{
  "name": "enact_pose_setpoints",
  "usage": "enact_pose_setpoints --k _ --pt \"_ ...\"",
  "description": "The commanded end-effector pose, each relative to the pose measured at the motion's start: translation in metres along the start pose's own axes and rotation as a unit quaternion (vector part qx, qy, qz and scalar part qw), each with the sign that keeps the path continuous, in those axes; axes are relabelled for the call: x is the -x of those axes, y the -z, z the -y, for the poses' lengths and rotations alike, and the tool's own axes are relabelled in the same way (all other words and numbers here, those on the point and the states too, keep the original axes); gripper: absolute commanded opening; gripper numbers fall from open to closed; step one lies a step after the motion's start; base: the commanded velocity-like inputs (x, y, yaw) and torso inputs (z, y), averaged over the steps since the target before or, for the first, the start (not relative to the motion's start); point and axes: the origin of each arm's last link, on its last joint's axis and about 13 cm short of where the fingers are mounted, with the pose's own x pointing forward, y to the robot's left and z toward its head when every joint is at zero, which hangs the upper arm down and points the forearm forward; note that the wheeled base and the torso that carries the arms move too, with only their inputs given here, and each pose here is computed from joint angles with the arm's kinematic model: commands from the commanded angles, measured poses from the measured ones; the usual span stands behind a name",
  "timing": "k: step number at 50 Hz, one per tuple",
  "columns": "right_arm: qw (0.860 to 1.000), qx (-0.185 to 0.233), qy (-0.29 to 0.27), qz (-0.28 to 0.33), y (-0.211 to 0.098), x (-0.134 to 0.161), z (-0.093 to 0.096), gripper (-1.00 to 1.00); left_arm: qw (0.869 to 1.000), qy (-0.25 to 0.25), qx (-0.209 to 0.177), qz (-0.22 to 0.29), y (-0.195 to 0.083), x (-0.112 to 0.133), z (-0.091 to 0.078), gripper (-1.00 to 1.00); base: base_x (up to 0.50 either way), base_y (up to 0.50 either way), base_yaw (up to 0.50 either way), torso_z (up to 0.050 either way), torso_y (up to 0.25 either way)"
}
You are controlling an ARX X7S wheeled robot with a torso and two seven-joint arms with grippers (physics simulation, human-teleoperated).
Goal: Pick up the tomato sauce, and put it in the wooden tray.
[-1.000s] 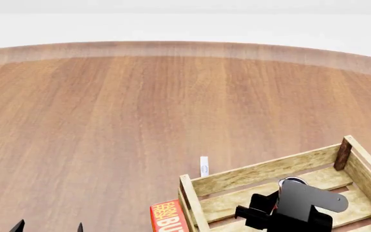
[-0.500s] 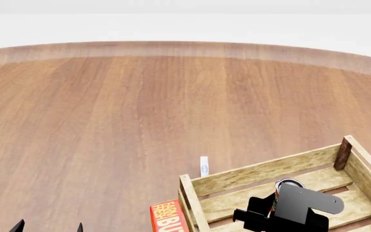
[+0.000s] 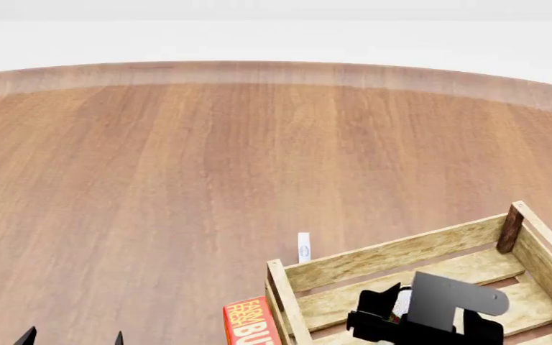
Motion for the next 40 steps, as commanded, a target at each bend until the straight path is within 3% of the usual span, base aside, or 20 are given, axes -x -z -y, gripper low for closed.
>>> enact_pose_setpoints --k 1,40 --pt "1.000 0.010 -0.005 0.008 -0.0002 0.0002 -0.0038 1.00 1.000 0.000 0.010 0.005 -0.0016 -0.0019 0.0004 1.00 0.00 0.00 0.00 0.000 0.000" --pt "0.999 0.010 -0.027 0.029 -0.0040 0.0047 -0.0047 1.00 1.000 0.000 0.010 0.005 -0.0016 -0.0019 0.0004 1.00 0.00 0.00 0.00 0.000 0.000"
